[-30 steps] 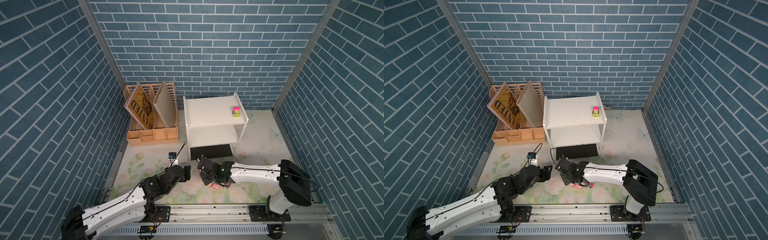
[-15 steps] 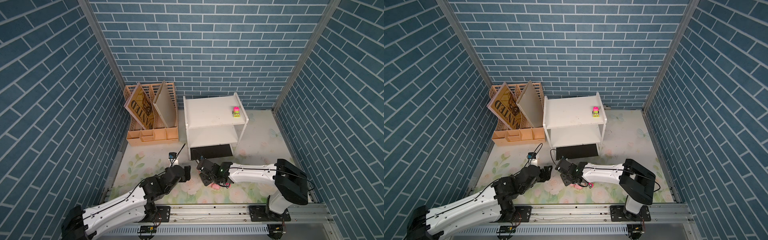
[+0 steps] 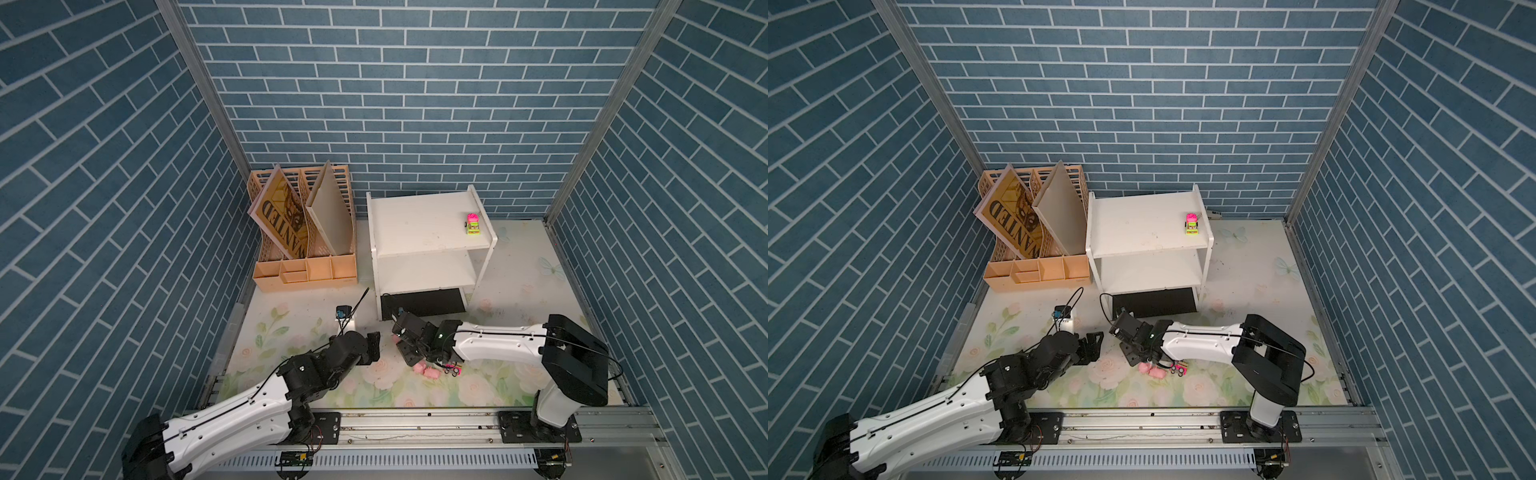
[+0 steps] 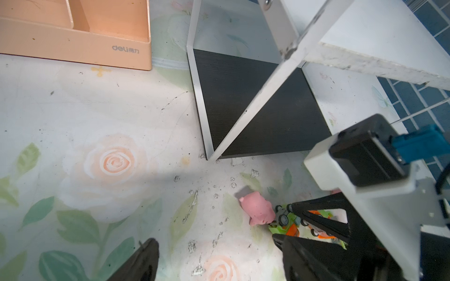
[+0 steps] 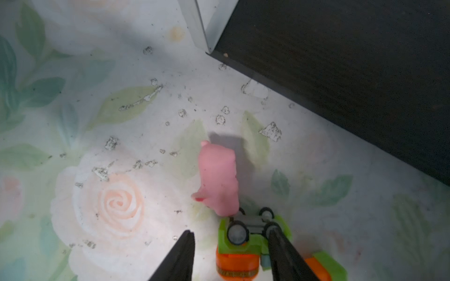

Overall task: Organize plastic toys on shelves
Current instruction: Adjust the plastic toy at the center of the board.

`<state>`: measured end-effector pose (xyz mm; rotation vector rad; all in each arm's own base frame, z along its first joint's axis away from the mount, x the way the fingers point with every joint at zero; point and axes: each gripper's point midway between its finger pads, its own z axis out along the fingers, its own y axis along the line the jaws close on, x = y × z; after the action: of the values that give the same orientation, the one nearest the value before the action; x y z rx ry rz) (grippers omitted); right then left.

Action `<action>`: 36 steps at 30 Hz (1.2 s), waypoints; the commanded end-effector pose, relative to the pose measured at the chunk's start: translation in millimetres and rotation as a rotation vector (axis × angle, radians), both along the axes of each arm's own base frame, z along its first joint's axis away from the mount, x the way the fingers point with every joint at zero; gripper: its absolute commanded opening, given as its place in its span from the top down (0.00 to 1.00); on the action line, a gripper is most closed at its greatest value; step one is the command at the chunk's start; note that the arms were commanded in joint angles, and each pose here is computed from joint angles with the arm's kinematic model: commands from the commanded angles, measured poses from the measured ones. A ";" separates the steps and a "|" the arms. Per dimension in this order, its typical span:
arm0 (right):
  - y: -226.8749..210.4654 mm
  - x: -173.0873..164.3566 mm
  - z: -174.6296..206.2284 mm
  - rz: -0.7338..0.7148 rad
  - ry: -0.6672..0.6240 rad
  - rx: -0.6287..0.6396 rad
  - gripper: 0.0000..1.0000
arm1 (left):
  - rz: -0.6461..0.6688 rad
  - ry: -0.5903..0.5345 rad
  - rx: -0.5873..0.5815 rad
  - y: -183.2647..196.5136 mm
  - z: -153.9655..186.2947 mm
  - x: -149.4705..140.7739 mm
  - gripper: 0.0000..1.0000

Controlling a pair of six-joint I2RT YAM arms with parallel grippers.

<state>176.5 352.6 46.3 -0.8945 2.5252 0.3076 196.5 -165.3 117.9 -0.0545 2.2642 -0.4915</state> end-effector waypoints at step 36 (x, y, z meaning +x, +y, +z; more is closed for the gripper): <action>-10.0 13.4 0.1 -0.078 0.026 -0.029 0.68 | -0.013 0.013 0.023 -1.3 -5.2 0.5 0.25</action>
<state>191.3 348.6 57.8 -0.8294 2.5578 0.3011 192.8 -159.7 104.1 -0.0497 2.3042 -0.4527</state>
